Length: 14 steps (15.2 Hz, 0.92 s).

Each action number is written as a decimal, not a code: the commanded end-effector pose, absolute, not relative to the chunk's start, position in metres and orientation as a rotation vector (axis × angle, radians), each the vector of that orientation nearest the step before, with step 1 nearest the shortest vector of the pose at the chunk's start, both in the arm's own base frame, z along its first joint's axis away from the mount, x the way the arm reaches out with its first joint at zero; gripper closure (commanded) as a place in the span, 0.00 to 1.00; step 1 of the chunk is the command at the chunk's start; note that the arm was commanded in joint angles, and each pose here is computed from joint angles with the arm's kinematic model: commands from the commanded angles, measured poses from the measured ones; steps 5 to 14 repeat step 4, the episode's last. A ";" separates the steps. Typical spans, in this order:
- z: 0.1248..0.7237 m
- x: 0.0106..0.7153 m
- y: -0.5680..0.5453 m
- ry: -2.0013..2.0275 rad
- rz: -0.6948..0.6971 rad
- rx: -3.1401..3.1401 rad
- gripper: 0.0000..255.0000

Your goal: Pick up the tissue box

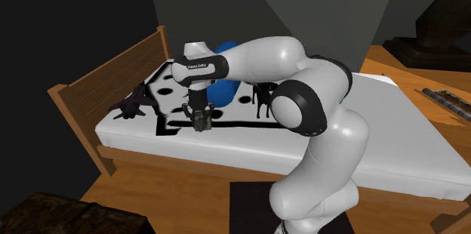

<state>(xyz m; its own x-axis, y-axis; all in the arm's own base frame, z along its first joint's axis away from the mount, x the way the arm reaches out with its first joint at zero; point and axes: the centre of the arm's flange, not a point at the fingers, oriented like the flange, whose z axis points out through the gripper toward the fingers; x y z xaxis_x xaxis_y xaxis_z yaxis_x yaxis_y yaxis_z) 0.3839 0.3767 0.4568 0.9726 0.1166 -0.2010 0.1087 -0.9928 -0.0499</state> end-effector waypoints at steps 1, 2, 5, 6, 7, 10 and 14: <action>0.468 0.384 0.377 -0.176 0.317 -3.082 1.00; 0.473 0.384 0.377 -0.176 0.317 -3.082 1.00; 0.474 0.384 0.377 -0.176 0.317 -3.082 1.00; 0.474 0.384 0.377 -0.176 0.317 -3.082 1.00; 0.474 0.384 0.377 -0.176 0.317 -3.082 1.00; 0.474 0.384 0.377 -0.176 0.317 -3.082 1.00; 0.474 0.384 0.377 -0.176 0.317 -3.082 1.00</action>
